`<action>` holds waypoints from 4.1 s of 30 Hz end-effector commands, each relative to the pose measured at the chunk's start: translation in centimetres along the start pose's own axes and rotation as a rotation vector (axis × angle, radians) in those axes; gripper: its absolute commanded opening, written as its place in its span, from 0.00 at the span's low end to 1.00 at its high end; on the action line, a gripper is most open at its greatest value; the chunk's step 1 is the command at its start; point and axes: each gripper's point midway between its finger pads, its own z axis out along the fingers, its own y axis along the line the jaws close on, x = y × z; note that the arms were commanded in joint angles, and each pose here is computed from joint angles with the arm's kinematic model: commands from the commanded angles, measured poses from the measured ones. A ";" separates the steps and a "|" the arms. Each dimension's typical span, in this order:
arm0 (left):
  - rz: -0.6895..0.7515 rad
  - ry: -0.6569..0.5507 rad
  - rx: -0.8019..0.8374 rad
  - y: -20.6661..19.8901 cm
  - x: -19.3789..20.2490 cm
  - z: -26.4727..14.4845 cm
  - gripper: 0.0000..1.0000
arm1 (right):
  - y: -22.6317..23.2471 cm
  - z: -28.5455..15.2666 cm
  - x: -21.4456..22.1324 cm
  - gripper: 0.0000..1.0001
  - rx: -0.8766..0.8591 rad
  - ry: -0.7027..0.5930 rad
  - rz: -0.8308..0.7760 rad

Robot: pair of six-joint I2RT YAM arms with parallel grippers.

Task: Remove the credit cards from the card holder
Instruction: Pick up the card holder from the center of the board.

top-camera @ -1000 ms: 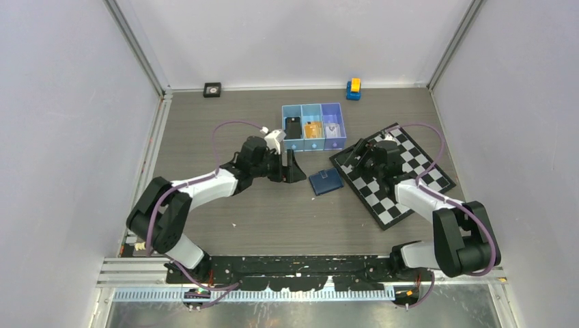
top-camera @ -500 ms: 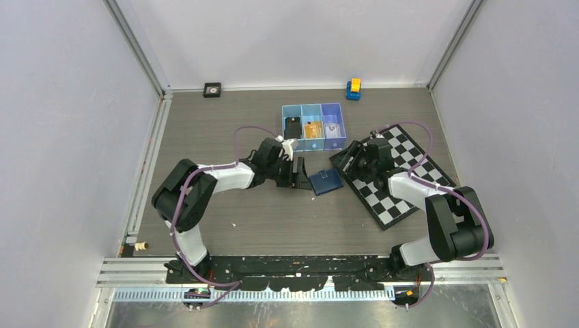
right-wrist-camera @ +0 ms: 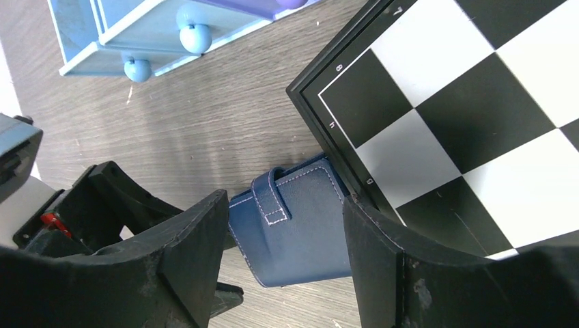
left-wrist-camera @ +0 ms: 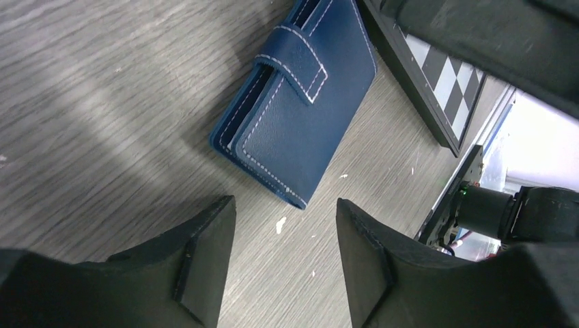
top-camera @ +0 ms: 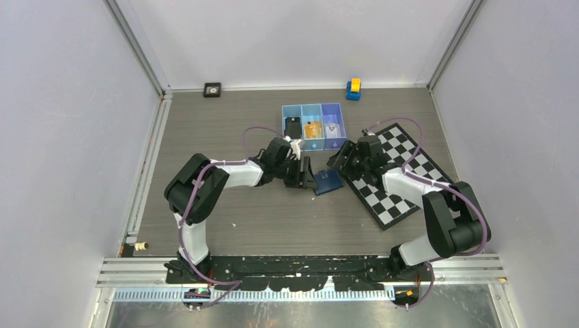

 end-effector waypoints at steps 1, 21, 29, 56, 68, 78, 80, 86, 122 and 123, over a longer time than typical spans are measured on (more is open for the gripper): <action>0.001 -0.018 -0.003 -0.1 -1.0 1.2 0.57 | 1.0 0.8 -0.3 0.67 0.013 -0.006 -0.048; -0.006 -0.173 -0.185 4.0 -4.6 -5.5 0.00 | 2.7 -0.5 -1.1 0.66 -0.060 -0.052 -0.066; 0.038 -0.219 -0.159 2.8 -5.1 -7.7 0.00 | 3.3 0.0 -0.6 0.66 -0.102 -0.024 -0.073; 0.575 -0.406 -0.407 -3.2 -4.4 -8.2 0.00 | 10.6 0.6 0.5 0.93 -0.425 0.087 0.420; 0.803 -0.307 -0.582 -3.7 -2.6 -4.5 0.00 | 9.4 4.4 4.1 0.94 -0.278 0.192 0.356; 0.756 -0.288 -0.645 -2.8 -2.5 -4.9 0.07 | 10.4 4.1 3.8 0.19 -0.346 0.207 0.297; 0.745 -0.284 -0.640 -2.9 -2.4 -4.9 0.23 | 10.2 3.9 3.6 0.19 -0.339 0.194 0.292; 0.697 -0.362 -0.527 -5.7 -3.3 -8.3 0.64 | 9.9 3.0 2.2 0.01 -0.355 0.156 0.231; 0.169 -0.365 0.200 -5.4 -5.4 -10.6 0.00 | 9.4 -3.8 -0.9 0.87 -0.415 -0.083 -0.133; 0.164 -0.372 0.182 -5.1 -5.5 -10.6 0.00 | 9.0 -3.9 -1.2 0.88 -0.376 -0.096 -0.145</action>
